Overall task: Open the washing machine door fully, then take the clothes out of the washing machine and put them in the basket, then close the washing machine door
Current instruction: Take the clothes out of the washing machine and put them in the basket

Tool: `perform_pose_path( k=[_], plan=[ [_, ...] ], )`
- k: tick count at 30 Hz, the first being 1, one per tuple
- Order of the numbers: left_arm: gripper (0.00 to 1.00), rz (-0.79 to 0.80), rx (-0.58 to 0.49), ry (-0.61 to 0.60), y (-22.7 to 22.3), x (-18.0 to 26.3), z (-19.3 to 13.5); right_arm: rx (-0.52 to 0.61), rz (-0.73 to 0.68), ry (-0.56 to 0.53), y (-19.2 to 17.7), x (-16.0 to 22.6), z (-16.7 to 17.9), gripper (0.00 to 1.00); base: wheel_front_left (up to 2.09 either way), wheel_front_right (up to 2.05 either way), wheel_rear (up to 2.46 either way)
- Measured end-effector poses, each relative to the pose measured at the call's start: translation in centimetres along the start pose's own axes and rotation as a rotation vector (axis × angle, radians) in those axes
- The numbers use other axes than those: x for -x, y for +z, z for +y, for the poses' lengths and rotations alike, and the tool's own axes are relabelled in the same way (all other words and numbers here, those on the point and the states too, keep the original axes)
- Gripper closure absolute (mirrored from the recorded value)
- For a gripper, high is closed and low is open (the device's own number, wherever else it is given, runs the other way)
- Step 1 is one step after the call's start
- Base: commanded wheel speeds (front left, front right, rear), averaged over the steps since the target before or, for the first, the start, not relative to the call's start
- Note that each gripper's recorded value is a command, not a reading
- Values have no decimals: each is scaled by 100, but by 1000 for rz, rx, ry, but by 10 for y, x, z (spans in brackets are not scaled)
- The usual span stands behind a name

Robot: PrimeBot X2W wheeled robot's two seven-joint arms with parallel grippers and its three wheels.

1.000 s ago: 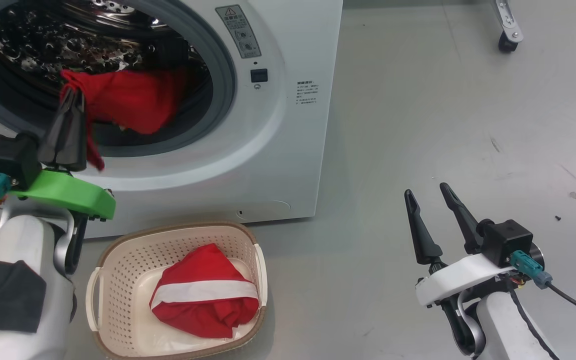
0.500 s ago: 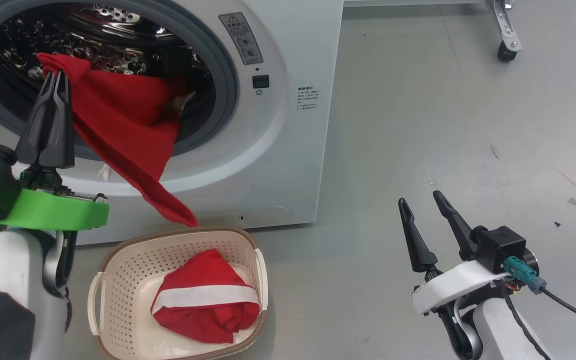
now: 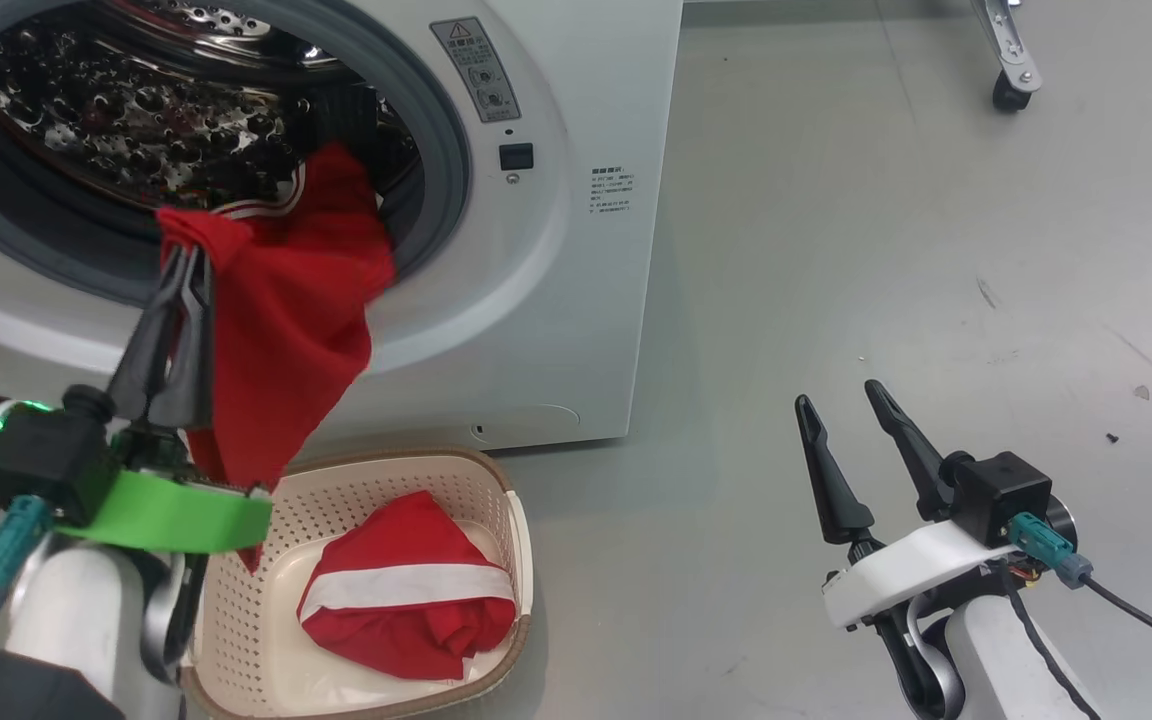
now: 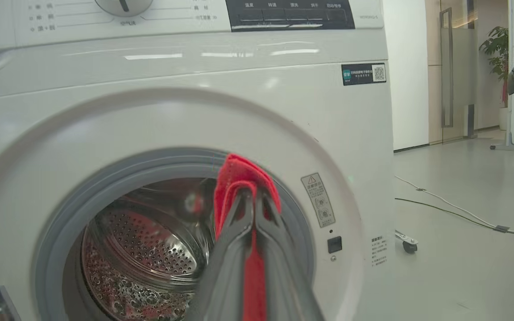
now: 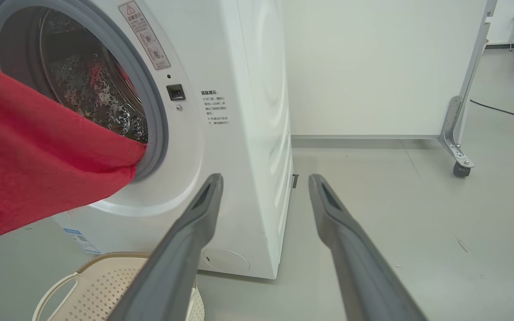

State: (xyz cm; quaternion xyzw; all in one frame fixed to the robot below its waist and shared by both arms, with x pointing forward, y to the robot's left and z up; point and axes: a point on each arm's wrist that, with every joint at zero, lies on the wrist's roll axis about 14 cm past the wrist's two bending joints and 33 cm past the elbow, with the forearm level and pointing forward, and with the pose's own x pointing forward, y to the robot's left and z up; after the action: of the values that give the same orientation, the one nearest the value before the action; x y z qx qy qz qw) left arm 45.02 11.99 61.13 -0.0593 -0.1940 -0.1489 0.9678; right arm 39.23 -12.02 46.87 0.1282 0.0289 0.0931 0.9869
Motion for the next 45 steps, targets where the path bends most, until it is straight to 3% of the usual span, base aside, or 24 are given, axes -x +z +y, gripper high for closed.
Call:
perform_pose_path(
  k=[12,25,36,45],
  plan=[
    [100,432,75,7,-123,79,-10,-7,35,-13,-13,-4,-5,0,0,0,0],
    [100,812,161,6,-213,138,-23,-7,79,-36,-30,-13,-17,0,0,0,0],
    [100,1049,205,12,-277,155,-24,2,117,-75,-45,-23,-35,0,0,0,0],
    [100,1180,297,95,-321,161,-22,10,147,-130,-58,-27,-58,0,0,0,0]
  ],
)
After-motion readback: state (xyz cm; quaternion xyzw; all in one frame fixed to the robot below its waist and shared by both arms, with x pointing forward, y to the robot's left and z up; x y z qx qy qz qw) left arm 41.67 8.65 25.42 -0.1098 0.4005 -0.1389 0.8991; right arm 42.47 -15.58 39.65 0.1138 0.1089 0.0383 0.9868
